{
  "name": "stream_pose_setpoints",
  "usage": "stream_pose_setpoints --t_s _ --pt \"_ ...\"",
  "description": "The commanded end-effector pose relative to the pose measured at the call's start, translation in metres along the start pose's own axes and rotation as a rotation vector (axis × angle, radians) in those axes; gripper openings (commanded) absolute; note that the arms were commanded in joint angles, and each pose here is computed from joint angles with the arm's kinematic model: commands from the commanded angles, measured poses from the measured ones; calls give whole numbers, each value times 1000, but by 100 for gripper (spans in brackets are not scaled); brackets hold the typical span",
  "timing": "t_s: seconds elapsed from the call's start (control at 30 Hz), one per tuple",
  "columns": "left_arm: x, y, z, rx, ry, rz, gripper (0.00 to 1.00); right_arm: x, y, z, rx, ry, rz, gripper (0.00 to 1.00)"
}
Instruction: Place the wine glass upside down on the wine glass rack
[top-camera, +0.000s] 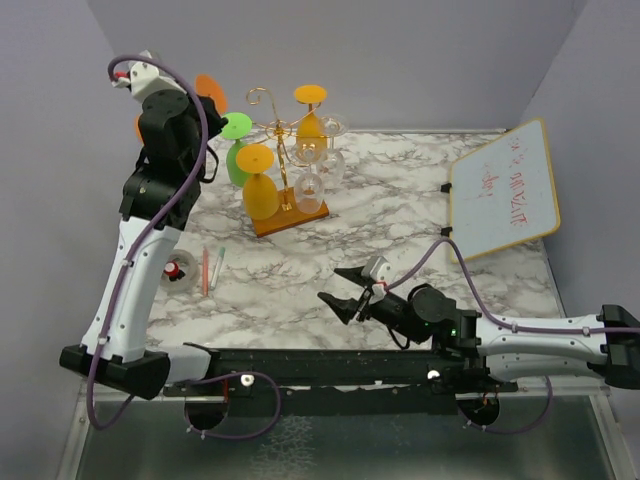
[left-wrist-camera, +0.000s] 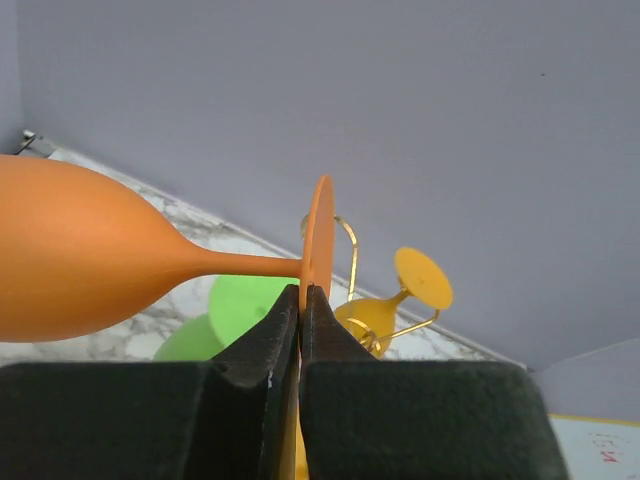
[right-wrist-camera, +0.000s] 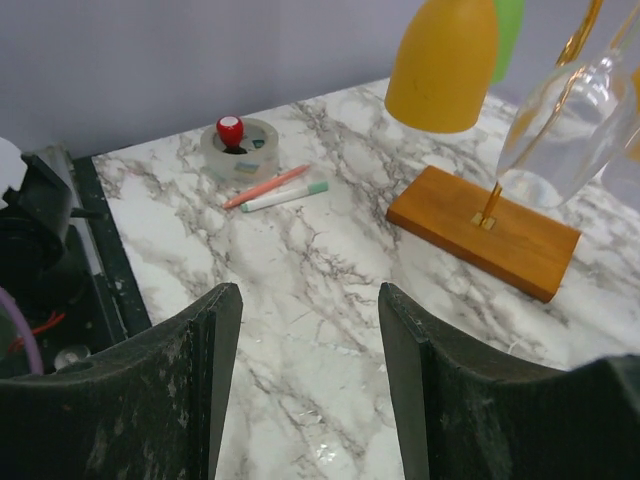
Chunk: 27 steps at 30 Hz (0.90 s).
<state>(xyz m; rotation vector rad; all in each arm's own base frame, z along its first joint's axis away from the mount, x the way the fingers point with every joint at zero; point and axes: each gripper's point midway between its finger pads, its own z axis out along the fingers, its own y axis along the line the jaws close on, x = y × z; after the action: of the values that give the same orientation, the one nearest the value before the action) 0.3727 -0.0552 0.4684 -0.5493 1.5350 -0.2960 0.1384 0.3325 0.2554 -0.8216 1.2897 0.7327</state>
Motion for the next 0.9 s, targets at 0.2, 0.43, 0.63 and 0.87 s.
stream_pose_setpoints --t_s 0.2,0.43,0.63,0.87 --pt "-17 -64 62 263 23 -106 0 19 22 6 38 164 431 61" --pt "9 -65 90 411 166 -173 0 17 37 4 -24 162 516 61" --pt "37 -56 95 430 293 -265 0 13 35 1 -21 141 538 61" --pt "45 -52 91 423 351 -314 0 12 40 3 -55 148 506 61"
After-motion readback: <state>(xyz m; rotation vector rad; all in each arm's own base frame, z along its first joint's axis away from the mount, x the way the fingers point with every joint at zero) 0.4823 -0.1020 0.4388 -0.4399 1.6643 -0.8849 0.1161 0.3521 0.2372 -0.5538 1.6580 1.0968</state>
